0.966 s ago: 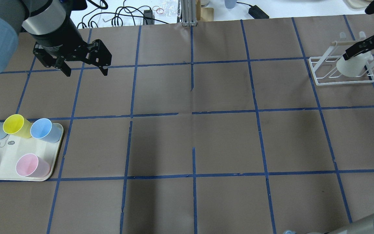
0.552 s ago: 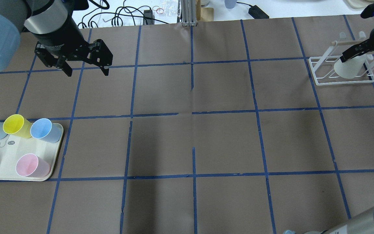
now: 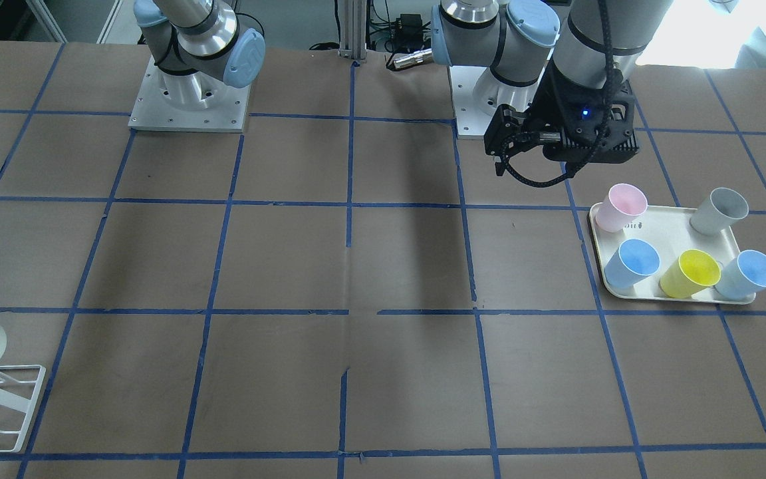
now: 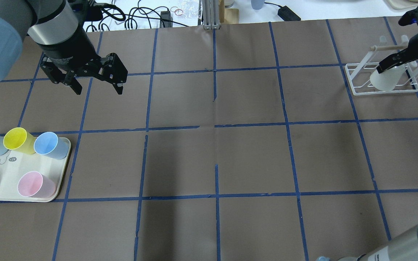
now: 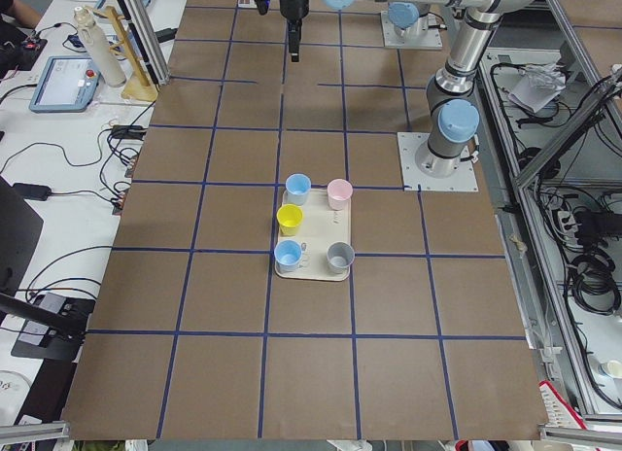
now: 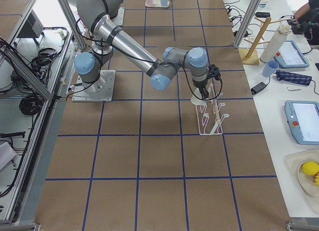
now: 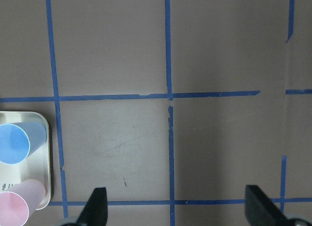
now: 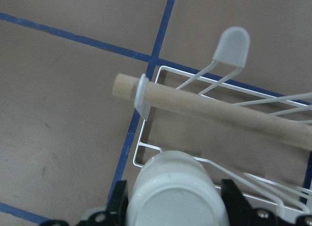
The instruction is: Transfer IKEA cup to right arm and place on rack
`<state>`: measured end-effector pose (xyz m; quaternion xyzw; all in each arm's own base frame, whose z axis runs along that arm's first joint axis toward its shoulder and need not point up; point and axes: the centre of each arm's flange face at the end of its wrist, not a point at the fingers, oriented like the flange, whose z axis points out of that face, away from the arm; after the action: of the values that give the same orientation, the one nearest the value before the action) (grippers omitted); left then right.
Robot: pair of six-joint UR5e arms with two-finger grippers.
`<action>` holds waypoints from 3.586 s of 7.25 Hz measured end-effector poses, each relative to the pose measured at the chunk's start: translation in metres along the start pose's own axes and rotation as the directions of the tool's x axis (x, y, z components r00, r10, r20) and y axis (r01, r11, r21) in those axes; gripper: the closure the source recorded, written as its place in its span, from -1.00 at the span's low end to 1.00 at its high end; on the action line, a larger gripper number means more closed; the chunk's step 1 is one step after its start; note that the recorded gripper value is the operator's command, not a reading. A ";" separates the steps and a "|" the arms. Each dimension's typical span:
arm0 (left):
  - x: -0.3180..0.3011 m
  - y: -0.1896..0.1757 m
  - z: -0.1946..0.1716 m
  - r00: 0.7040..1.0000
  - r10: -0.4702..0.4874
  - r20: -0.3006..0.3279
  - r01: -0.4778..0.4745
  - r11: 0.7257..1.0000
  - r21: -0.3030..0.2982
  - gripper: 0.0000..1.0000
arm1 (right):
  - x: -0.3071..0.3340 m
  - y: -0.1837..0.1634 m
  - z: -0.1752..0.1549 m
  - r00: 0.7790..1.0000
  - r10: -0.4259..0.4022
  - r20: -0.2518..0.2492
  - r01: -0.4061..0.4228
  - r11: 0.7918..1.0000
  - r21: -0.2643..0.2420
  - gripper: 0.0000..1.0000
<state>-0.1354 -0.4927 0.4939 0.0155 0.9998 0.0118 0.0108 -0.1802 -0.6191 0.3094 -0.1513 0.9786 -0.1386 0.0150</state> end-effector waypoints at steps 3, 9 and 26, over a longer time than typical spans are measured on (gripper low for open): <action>-0.001 0.000 0.000 1.000 -0.001 -0.002 0.001 1.000 0.000 -1.00 | 0.002 0.001 0.010 1.000 0.006 0.011 -0.006 1.000 -0.009 -0.66; 0.001 -0.004 0.004 1.000 0.000 0.002 0.000 1.000 -0.003 -1.00 | -0.001 0.004 -0.005 0.999 0.031 -0.009 -0.031 0.999 -0.034 -1.00; -0.002 -0.009 0.004 1.000 -0.016 0.004 0.016 1.000 0.010 -1.00 | -0.361 0.055 -0.217 0.927 0.368 -0.073 -0.375 0.893 -0.249 -1.00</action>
<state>-0.1331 -0.5018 0.4902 0.0075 0.9999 0.0069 0.0128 0.1330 -0.4022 0.4985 0.0394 0.9992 -0.0065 0.0096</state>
